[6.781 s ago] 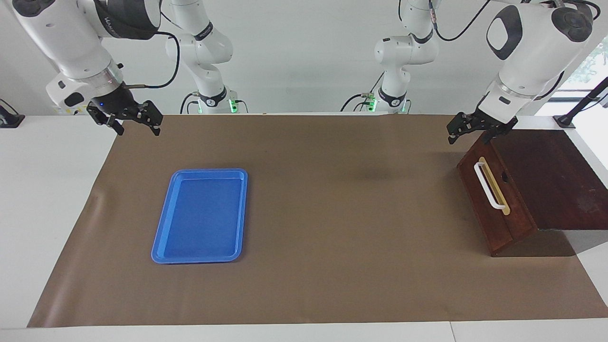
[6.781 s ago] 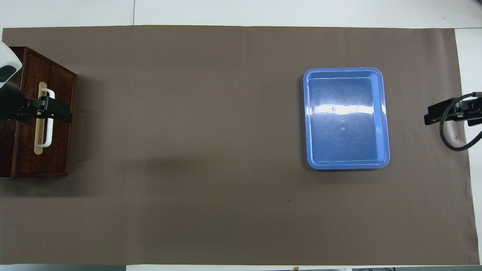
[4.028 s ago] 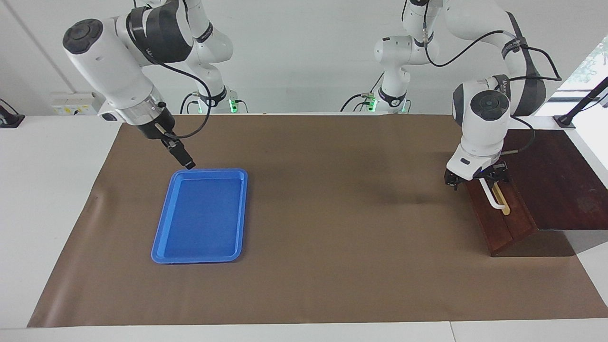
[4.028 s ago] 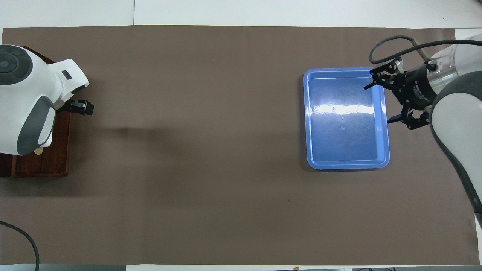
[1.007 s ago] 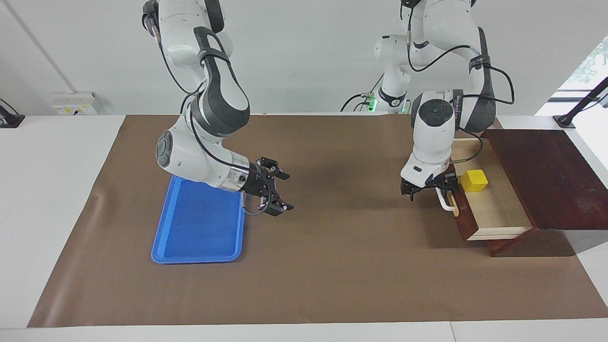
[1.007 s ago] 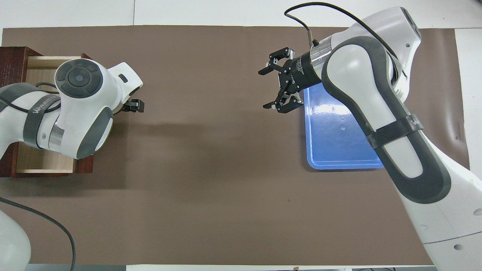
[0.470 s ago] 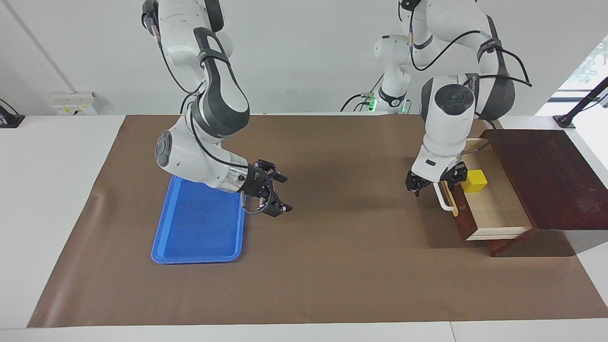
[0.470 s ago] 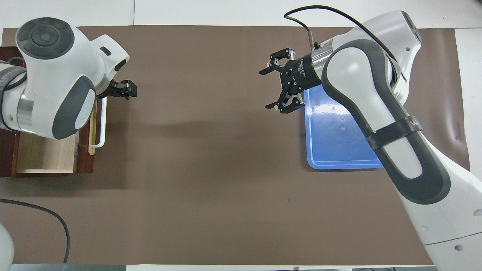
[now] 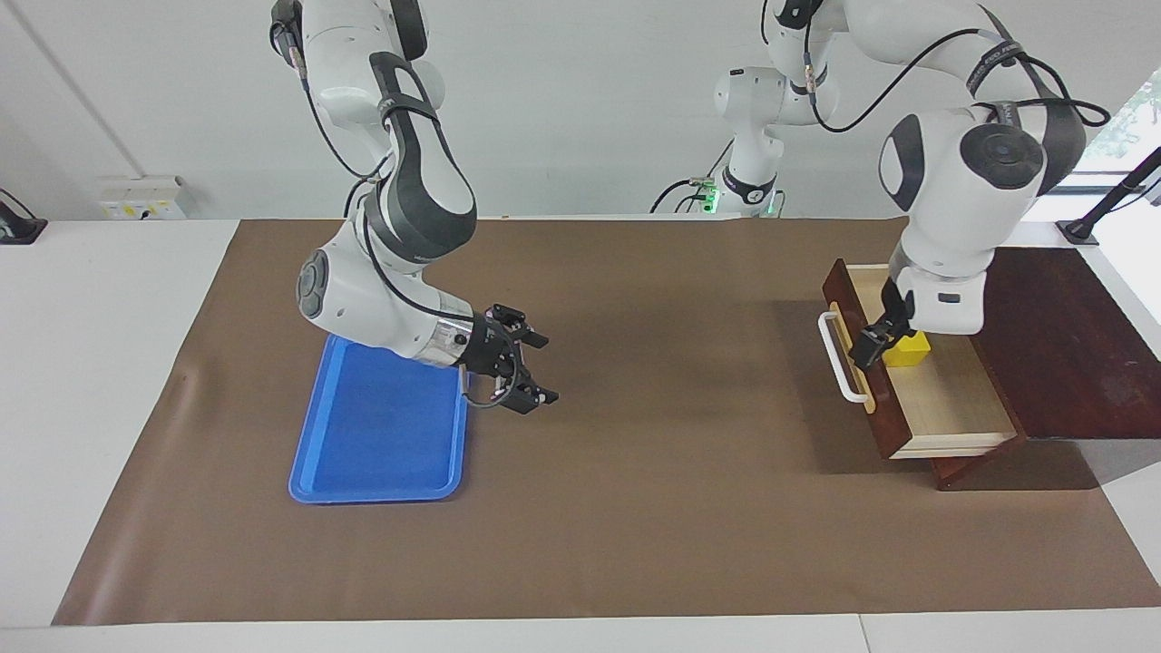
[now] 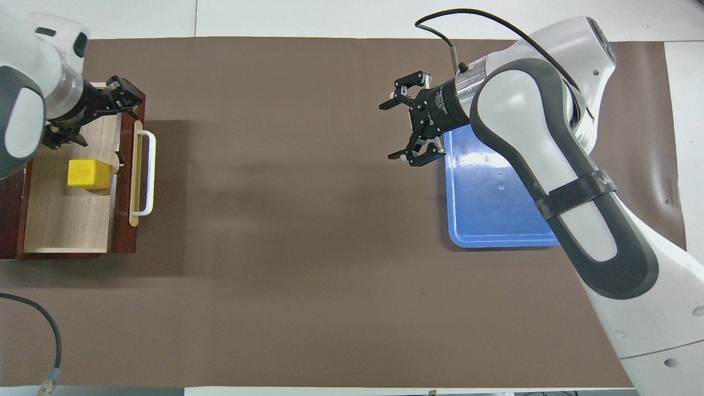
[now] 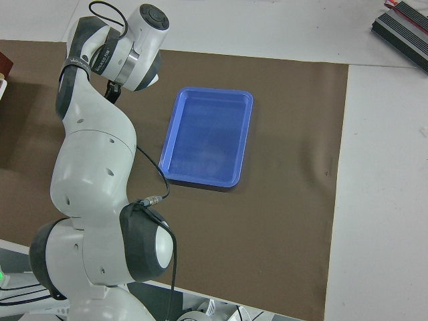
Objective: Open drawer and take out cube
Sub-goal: 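Lower the left gripper into the drawer and grasp the yellow cube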
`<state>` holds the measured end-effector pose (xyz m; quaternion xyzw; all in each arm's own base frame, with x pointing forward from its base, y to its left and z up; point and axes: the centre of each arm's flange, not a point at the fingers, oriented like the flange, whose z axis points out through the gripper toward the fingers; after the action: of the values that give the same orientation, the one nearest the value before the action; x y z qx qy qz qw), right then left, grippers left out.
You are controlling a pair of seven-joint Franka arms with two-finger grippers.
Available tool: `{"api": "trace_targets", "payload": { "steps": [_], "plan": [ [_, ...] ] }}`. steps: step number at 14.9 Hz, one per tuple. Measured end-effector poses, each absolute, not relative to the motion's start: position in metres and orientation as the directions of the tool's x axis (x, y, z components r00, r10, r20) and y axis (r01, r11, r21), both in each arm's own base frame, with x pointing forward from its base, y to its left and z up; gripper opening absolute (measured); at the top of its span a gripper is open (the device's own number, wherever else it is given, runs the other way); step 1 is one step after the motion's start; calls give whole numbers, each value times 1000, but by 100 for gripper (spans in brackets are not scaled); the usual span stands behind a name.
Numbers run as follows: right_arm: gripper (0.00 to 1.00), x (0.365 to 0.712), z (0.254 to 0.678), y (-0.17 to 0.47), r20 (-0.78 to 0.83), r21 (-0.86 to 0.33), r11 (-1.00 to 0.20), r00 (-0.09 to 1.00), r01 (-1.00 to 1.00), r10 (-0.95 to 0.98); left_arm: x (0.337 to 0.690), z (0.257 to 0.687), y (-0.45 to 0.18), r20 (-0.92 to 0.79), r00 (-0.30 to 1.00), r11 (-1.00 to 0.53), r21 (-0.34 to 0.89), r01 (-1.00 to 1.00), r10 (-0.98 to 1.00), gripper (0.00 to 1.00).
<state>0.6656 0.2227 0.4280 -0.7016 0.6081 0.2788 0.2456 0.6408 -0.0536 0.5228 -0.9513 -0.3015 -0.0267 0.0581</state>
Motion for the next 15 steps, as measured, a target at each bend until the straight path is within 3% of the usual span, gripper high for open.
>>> {"api": "trace_targets", "payload": {
  "steps": [3, 6, 15],
  "plan": [
    [100, 666, 428, 222, -690, -5, -139, 104, -990, -716, 642, 522, -10, 74, 568, -565, -52, 823, 820, 100],
    [100, 663, 423, 221, -689, 6, -139, 96, -990, -718, 640, 518, 30, 59, 347, -346, -33, 938, 936, 100],
    [100, 659, 422, 221, -690, 20, -144, 91, -989, -718, 603, 460, 43, 57, 144, -144, -2, 990, 988, 100]
  ]
}}
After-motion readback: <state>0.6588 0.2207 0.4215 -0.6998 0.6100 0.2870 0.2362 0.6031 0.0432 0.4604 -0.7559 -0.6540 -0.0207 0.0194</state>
